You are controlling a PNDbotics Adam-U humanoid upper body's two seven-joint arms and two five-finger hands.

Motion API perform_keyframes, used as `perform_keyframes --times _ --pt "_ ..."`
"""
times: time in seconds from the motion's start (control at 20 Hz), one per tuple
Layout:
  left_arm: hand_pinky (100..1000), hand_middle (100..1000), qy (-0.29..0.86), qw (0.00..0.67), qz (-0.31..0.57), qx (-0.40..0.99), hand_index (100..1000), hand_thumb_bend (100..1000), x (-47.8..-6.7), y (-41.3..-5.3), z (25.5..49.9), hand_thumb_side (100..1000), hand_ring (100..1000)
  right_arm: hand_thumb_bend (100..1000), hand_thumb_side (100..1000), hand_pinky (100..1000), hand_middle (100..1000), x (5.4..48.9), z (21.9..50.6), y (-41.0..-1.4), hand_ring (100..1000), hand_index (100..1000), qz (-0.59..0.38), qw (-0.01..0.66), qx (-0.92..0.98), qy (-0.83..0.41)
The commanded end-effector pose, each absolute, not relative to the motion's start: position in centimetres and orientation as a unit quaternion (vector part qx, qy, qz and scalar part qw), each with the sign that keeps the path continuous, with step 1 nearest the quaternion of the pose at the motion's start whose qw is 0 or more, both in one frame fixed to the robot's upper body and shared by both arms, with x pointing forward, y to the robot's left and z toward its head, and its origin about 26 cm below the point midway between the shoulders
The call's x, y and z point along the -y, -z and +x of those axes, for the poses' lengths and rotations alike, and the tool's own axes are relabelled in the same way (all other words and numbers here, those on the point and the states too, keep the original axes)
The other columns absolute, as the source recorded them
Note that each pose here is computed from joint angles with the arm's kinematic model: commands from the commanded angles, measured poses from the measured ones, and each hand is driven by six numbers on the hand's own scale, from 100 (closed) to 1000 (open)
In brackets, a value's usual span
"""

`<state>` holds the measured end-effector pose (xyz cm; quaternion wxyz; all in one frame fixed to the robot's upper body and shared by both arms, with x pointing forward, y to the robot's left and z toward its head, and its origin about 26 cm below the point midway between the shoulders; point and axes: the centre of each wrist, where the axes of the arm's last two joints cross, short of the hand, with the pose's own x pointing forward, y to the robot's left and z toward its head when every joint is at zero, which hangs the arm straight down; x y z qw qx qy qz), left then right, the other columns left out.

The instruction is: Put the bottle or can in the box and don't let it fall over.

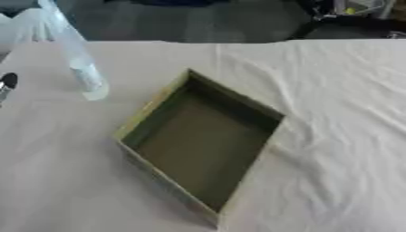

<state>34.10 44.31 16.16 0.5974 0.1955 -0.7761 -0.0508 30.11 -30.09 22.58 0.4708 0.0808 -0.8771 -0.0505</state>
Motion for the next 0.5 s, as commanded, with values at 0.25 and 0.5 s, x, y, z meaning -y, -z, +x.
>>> perform_keyframes --times 0.25,0.5 --pt "1000 1000 0.087 0.587 0.198 0.780 868 450 -45.0 -17.8 34.2 419 1000 100 532 1000 899 30.2 29.7 -23.7 1000 1000 0.078 0.456 0.886 0.035" --pt "1000 1000 0.104 0.584 0.189 0.782 880 459 -44.8 -18.3 35.0 429 1000 100 530 1000 899 30.1 29.7 -23.6 1000 1000 0.079 0.456 0.886 0.034"
